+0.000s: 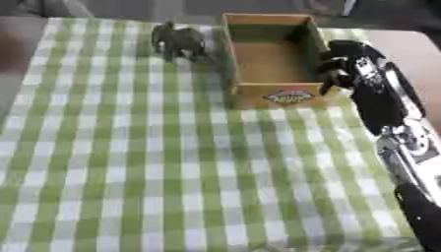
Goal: Pick up objects on the table and place them in the box.
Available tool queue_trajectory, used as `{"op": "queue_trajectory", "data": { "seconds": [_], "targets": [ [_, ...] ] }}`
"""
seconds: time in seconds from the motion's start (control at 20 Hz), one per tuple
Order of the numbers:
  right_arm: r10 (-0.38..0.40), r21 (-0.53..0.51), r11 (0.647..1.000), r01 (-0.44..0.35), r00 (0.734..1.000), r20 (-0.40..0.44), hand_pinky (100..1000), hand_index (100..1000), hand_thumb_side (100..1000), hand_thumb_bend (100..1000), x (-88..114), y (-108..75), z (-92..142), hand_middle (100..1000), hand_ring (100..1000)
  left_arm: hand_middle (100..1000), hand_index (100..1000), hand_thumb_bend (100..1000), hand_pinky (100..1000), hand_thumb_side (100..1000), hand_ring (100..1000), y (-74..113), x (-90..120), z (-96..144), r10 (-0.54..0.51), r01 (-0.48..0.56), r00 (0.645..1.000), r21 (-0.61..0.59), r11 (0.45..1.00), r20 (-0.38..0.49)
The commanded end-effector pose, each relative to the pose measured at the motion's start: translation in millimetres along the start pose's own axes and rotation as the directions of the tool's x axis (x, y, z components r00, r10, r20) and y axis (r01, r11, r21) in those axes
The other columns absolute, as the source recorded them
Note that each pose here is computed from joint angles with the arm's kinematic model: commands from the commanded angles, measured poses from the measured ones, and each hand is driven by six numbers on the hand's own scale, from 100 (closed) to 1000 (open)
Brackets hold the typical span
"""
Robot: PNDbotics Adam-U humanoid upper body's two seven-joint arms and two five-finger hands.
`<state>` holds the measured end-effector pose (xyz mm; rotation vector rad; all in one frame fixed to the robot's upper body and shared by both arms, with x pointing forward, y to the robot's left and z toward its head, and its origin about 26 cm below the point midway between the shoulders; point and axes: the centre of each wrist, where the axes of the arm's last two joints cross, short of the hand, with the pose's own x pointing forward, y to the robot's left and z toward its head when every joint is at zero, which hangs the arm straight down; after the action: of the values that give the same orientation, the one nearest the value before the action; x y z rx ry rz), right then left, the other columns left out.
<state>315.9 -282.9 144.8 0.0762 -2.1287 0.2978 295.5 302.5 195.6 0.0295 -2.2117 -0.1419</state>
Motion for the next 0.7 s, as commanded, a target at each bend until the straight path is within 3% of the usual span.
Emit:
{"op": "queue_trajectory", "data": {
  "seconds": [0.05,0.45,0.5,0.7],
  "targets": [
    [0.012,0.004,1.0,-0.012,1.0,0.021,410,774,694,100,6,-4.3,-3,640,632,550,563,100,523,573,669,6.6,11,-8,-0.05,0.051,0.998,-0.017,0.999,0.038],
    [0.012,0.005,1.0,-0.012,1.0,0.02,410,774,694,100,6,-4.4,-3,640,632,551,563,100,522,568,670,13.2,10,-14,-0.082,0.083,0.995,-0.016,0.996,0.052],
    [0.013,0.006,1.0,-0.013,1.0,0.018,410,775,694,100,5,-4.6,-3,639,632,554,567,100,521,515,671,13.6,12,-15,-0.087,0.088,0.994,-0.018,0.996,0.06],
    [0.013,0.017,1.0,-0.014,1.0,0.018,410,776,693,100,5,-4.0,-3,639,633,559,572,100,521,476,675,27.9,22,-41,-0.211,0.213,0.971,-0.011,0.977,0.108]
  ]
}}
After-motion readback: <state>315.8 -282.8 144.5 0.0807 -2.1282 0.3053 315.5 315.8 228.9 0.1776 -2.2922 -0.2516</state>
